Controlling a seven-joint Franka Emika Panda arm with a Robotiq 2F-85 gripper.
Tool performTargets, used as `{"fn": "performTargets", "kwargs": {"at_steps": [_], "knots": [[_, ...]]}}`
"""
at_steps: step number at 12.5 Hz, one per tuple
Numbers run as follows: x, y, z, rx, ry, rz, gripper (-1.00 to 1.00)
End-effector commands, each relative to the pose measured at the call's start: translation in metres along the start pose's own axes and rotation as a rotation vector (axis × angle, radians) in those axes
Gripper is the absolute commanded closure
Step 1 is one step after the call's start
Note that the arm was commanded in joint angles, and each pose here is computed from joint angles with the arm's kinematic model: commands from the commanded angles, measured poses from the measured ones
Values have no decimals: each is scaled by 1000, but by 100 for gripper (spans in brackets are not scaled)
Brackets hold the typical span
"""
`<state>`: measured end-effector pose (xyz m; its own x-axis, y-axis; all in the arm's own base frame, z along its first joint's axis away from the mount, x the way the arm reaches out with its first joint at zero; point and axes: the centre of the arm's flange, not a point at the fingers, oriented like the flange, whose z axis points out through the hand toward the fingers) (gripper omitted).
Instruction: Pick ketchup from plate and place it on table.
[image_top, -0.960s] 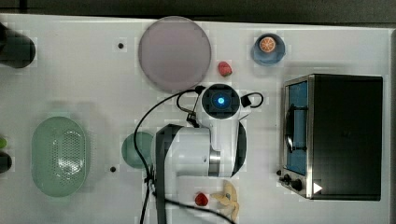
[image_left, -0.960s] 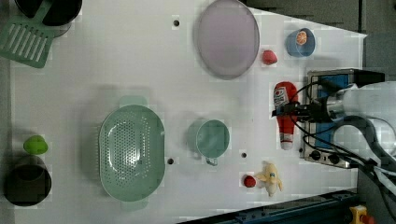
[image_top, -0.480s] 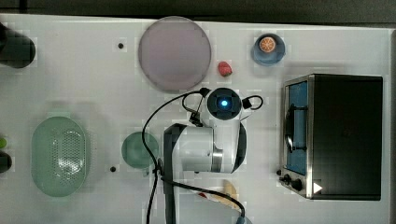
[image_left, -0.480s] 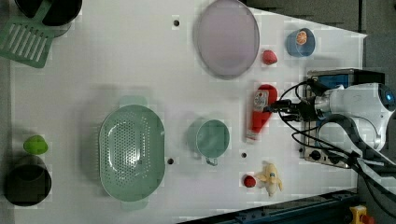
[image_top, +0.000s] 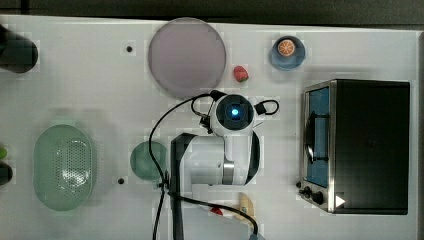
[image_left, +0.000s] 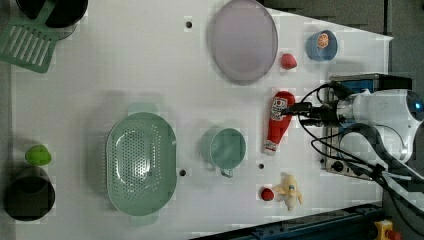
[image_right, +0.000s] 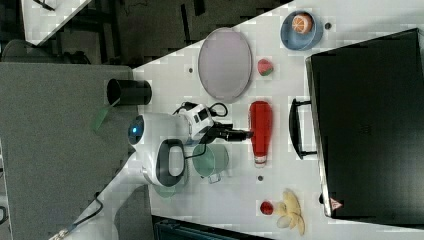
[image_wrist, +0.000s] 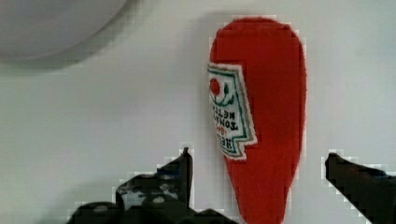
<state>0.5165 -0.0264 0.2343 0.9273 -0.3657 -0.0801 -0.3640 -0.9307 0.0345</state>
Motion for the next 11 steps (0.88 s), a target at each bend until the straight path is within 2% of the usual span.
{"fn": "performTargets", "kwargs": {"at_steps": [1, 3, 6, 8, 11], "knots": [[14, 11, -94, 48, 101, 326, -100], [11, 11, -147, 51, 101, 436, -100], [0, 18, -222, 9, 36, 497, -100], [3, 16, -277, 34, 79, 495, -100], [2, 11, -317, 35, 78, 488, -100]]}}
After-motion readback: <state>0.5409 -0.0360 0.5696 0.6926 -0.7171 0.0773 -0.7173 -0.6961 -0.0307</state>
